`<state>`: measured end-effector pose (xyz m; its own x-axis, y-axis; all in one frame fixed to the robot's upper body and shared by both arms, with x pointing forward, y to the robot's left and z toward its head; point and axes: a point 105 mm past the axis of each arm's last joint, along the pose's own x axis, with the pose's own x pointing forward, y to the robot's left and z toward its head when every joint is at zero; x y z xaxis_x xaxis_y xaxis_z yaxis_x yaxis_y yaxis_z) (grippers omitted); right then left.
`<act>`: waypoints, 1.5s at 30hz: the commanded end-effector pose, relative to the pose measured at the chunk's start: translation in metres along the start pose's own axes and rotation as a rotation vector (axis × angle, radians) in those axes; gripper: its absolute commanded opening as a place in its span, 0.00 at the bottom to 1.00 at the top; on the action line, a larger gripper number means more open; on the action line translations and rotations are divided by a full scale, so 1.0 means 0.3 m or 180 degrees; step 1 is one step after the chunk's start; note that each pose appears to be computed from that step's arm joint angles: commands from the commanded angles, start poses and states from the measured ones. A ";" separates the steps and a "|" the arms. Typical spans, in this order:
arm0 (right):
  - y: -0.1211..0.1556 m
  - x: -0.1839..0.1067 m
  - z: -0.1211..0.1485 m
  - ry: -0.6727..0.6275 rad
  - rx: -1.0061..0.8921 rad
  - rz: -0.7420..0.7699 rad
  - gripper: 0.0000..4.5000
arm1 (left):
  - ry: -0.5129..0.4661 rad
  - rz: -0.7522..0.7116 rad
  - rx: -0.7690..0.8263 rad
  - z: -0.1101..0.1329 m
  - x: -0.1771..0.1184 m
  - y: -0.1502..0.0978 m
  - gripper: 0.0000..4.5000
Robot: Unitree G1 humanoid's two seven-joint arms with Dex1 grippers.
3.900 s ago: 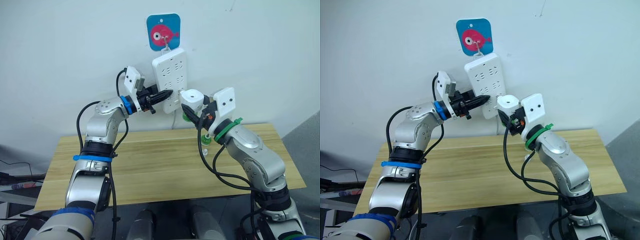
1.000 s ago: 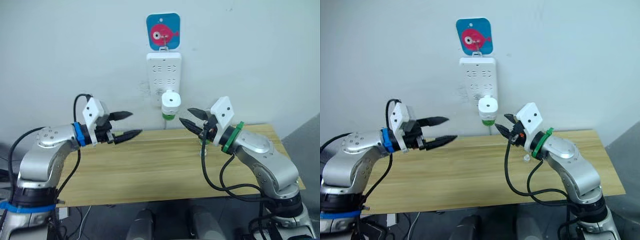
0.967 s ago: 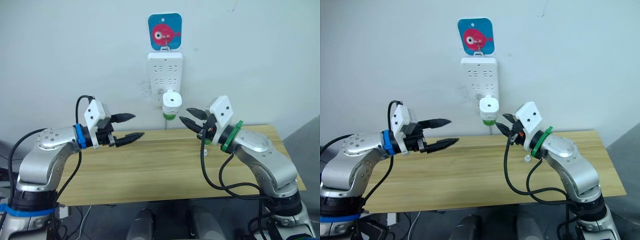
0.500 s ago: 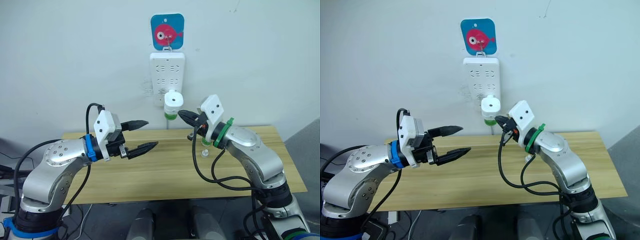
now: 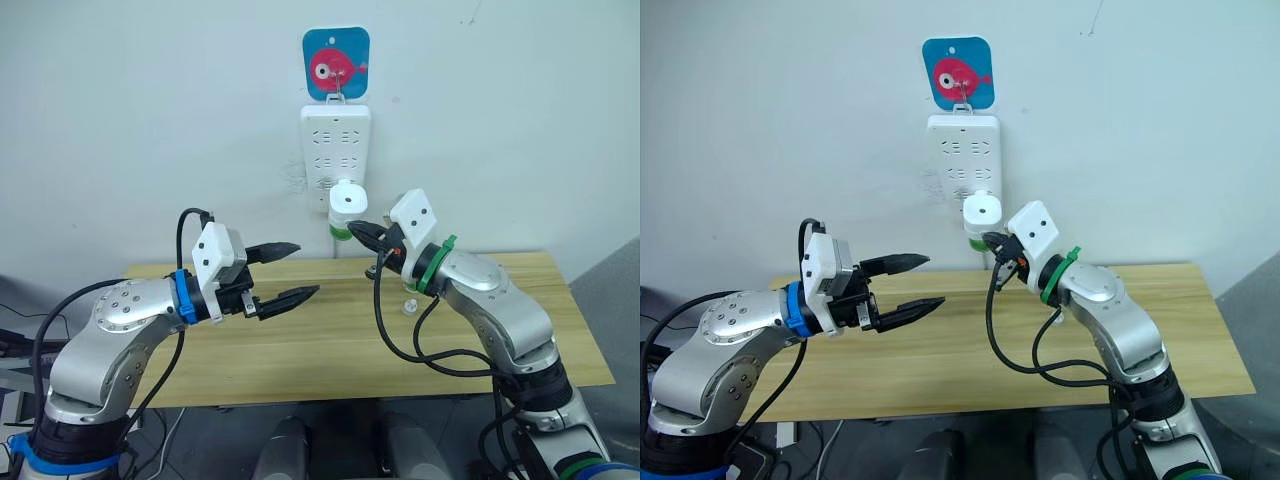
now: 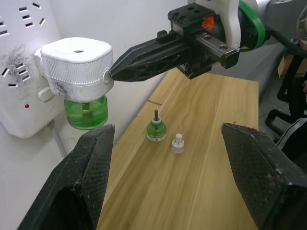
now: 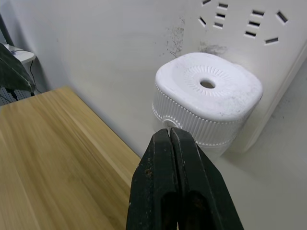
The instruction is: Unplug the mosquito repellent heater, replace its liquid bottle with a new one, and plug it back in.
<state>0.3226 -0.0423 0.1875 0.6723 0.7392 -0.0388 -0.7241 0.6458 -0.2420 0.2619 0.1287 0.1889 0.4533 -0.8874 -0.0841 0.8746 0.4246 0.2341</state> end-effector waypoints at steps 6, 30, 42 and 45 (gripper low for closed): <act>-0.029 -0.003 0.049 -0.0166 -0.0049 -0.0194 0.01 | -0.0089 -0.0021 0.0091 0.015 0.013 0.013 0.83; -0.140 -0.008 0.033 -0.0089 0.0408 -0.1054 0.01 | -0.0122 0.0056 0.0059 -0.010 0.016 0.031 0.83; 0.086 -0.147 0.074 -0.0091 -0.0236 0.0741 0.01 | 0.0066 0.0248 0.0042 -0.063 -0.027 0.105 0.83; 0.063 -0.209 0.043 0.0120 -0.0436 0.0813 0.00 | 0.0330 0.0298 0.0304 -0.108 -0.061 0.137 0.87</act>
<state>0.2740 -0.0682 0.1852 0.4980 0.8495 -0.1742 -0.8515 0.4412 -0.2833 0.2936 0.1588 0.1647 0.5373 -0.8328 -0.1334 0.8324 0.4982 0.2429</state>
